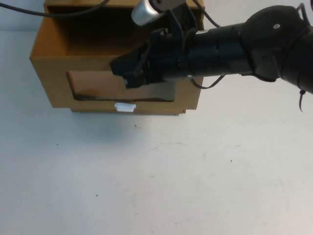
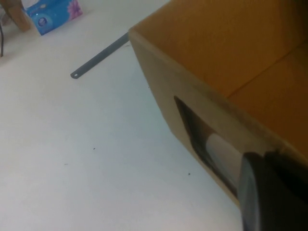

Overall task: Close the shoe box
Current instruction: Close the shoe box with your right arm

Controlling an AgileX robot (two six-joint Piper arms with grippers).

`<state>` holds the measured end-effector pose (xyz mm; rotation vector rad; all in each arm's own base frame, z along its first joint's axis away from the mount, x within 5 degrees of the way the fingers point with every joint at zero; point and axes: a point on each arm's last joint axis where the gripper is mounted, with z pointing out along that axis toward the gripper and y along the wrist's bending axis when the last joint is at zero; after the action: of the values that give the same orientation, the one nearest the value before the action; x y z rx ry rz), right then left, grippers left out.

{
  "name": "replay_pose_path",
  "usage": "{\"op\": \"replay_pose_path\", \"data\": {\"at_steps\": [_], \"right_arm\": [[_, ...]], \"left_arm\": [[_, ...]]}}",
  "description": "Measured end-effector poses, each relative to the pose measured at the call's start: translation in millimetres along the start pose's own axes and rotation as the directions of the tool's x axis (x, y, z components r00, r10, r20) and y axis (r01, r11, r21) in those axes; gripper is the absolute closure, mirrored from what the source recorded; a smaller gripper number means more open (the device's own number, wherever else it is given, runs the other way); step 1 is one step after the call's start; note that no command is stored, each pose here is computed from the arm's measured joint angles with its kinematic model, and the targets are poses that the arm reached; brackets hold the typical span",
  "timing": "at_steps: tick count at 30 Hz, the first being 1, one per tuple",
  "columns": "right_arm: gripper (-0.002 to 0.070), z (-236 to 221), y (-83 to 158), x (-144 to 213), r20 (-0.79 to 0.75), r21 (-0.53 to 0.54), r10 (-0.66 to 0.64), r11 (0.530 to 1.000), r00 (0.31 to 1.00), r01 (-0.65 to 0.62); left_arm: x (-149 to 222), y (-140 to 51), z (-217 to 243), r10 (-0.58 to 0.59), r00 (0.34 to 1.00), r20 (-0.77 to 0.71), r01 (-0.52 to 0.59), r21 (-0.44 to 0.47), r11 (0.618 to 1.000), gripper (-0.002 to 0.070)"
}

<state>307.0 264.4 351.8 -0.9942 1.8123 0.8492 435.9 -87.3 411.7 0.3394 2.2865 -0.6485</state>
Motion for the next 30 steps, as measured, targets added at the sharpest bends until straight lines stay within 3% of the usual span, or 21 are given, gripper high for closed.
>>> {"op": "replay_pose_path", "data": {"at_steps": [14,30], "right_arm": [[0.0689,24.1,-26.4,-8.8,0.025,0.123,-0.08,0.99,0.996,0.076],[0.0689,27.5,-74.6,-19.8,0.075,0.218,-0.08,0.974,0.994,0.062]], "left_arm": [[-0.3,0.2,-0.4,0.003,1.0,0.001,-0.003,-0.005,1.0,0.0678],[-0.2,0.3,-0.4,0.003,1.0,0.001,-0.003,-0.005,1.0,0.0677]]}}
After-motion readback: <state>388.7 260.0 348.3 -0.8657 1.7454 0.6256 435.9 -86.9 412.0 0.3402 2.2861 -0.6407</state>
